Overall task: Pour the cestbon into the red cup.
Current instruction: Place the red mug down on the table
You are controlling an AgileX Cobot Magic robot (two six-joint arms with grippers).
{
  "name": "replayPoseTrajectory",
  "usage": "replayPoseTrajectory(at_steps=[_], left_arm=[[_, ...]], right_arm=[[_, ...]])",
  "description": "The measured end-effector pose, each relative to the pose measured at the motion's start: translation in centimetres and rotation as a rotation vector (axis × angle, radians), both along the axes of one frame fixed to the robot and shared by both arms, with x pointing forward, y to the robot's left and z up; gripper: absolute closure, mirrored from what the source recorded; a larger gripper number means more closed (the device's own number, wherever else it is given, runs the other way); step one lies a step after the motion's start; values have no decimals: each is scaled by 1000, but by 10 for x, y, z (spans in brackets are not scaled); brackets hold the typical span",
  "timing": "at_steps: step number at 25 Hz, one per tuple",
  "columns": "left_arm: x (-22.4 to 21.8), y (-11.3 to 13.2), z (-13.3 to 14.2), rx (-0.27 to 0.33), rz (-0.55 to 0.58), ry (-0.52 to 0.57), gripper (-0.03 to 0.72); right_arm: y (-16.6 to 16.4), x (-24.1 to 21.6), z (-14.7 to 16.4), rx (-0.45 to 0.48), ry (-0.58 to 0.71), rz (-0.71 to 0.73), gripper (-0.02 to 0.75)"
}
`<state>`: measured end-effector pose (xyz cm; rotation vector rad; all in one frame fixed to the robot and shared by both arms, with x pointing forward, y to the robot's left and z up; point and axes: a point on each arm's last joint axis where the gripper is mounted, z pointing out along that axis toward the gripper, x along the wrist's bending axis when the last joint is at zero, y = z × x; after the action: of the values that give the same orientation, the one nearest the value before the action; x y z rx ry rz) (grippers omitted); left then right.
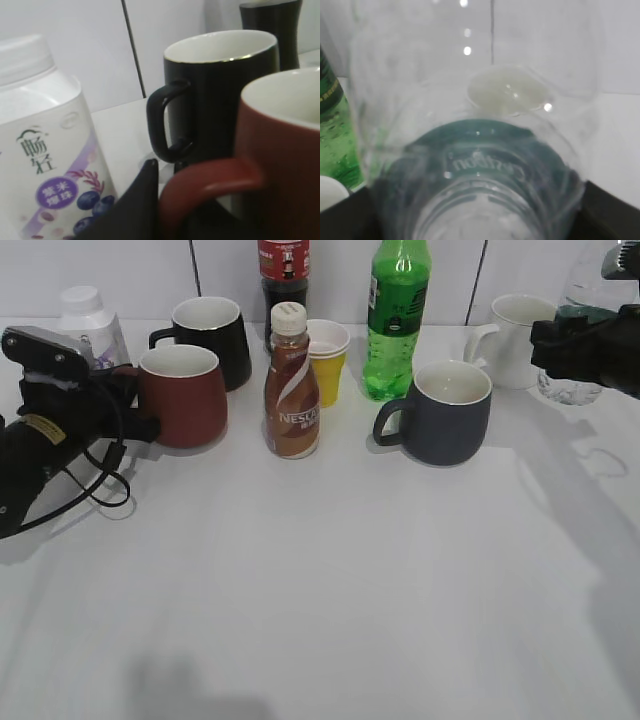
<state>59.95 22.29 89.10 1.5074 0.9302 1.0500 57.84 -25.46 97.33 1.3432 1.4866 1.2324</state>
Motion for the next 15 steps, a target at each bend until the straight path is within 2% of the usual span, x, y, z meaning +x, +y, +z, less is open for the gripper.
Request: replayPoseTrajectory(at_steps=[6, 12, 15], left_arm=[[0, -1, -2, 6, -4, 17, 619], [1, 0, 1, -7, 0, 6, 463], [-4, 1, -2, -7, 5, 23, 424]], right_arm=[[1, 0, 0, -12, -2, 14, 268], [1, 0, 0, -14, -2, 17, 268], [1, 0, 0, -14, -2, 17, 268]])
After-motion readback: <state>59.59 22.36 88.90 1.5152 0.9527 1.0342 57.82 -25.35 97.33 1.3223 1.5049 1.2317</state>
